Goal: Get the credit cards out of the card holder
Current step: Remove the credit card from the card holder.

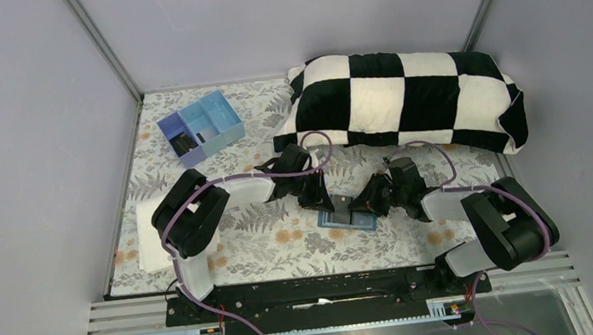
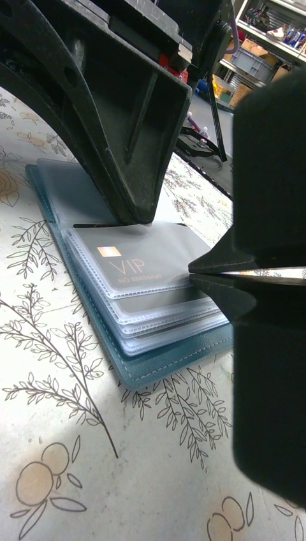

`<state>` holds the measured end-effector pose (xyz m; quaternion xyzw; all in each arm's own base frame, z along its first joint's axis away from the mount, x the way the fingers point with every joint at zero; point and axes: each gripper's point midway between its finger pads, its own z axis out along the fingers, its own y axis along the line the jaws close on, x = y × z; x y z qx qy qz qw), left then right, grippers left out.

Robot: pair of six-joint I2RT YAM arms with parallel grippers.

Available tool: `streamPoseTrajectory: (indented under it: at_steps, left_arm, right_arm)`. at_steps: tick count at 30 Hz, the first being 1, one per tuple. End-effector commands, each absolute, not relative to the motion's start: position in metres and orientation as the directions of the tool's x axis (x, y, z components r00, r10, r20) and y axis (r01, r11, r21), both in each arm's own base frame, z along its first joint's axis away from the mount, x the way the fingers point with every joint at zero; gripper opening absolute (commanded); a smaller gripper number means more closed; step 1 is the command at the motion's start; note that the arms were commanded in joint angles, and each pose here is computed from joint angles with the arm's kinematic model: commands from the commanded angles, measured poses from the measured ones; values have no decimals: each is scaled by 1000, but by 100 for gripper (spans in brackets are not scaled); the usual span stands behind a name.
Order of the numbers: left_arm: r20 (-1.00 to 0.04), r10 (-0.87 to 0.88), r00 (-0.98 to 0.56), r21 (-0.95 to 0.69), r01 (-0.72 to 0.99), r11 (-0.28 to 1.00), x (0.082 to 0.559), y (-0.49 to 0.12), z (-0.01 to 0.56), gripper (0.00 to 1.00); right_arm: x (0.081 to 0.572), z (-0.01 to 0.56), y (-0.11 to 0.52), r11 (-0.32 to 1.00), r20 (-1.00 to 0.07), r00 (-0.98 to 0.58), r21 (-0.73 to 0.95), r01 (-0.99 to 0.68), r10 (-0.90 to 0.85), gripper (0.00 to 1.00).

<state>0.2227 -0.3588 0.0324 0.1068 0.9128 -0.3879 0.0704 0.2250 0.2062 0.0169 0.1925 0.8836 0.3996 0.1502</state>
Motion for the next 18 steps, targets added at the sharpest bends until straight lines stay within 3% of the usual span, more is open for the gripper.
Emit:
streamPoseTrajectory:
  at_steps: [1, 18]
  left_arm:
    - [-193, 166, -967, -633, 252, 732, 214, -355, -3, 2]
    - [-148, 167, -975, -579, 222, 784, 211, -343, -23, 0]
  right_arm:
    - [221, 18, 206, 612, -124, -881, 762, 210, 457, 28]
    - [219, 12, 188, 676, -179, -860, 700, 229, 477, 28]
